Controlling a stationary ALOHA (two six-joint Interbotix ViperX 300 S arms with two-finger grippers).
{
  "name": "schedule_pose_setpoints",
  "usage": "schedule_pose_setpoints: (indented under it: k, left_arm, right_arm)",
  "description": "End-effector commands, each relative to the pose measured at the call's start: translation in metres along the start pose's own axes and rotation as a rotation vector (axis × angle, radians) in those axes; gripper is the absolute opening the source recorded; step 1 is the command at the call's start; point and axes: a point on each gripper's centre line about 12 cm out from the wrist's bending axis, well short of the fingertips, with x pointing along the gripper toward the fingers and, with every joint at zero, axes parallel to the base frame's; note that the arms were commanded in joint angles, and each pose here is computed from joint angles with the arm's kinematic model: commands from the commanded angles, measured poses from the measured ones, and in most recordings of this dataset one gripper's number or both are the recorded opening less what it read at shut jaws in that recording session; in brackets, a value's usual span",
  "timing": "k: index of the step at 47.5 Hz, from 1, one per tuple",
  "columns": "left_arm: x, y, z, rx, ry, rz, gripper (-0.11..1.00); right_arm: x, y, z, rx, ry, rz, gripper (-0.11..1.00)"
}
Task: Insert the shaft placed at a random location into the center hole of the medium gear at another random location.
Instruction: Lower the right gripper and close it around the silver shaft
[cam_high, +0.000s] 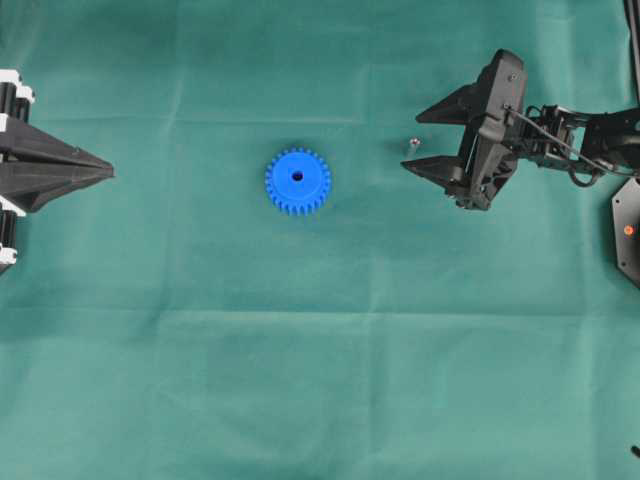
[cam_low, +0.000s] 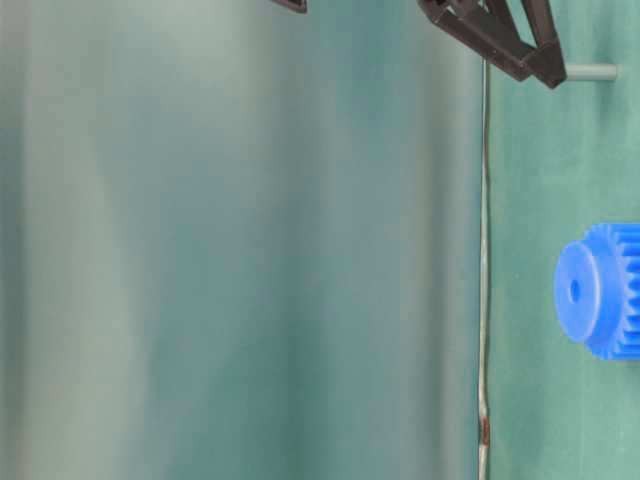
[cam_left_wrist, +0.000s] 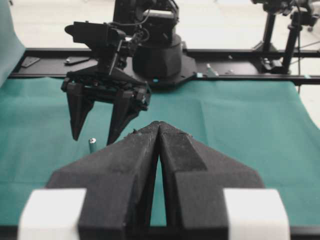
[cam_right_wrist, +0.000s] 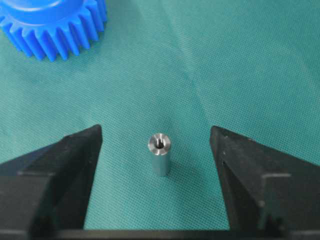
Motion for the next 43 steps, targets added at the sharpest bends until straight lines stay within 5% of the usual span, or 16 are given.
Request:
schedule_pose_setpoints:
  k: [1,13,32,43]
  left_arm:
    - [0.003,0.0,0.008,0.001,-0.018,-0.001,0.0]
    - [0.003,0.0,0.008,0.002,-0.018,0.001,0.0]
    - [0.003,0.0,0.007,0.0,-0.008,0.001,0.0]
    - [0.002,0.0,0.009,0.0,-0.014,-0.001,0.0]
  right_arm:
    - [0.002,-0.001,0.011,-0.006,-0.035,-0.003,0.77]
    - [0.007,-0.001,0.008,-0.009,-0.009,-0.002,0.13]
    - [0.008,0.0,0.007,-0.007,0.008,-0.001,0.13]
    - [-0.009,0.0,0.032,-0.003,-0.044,0.002,0.13]
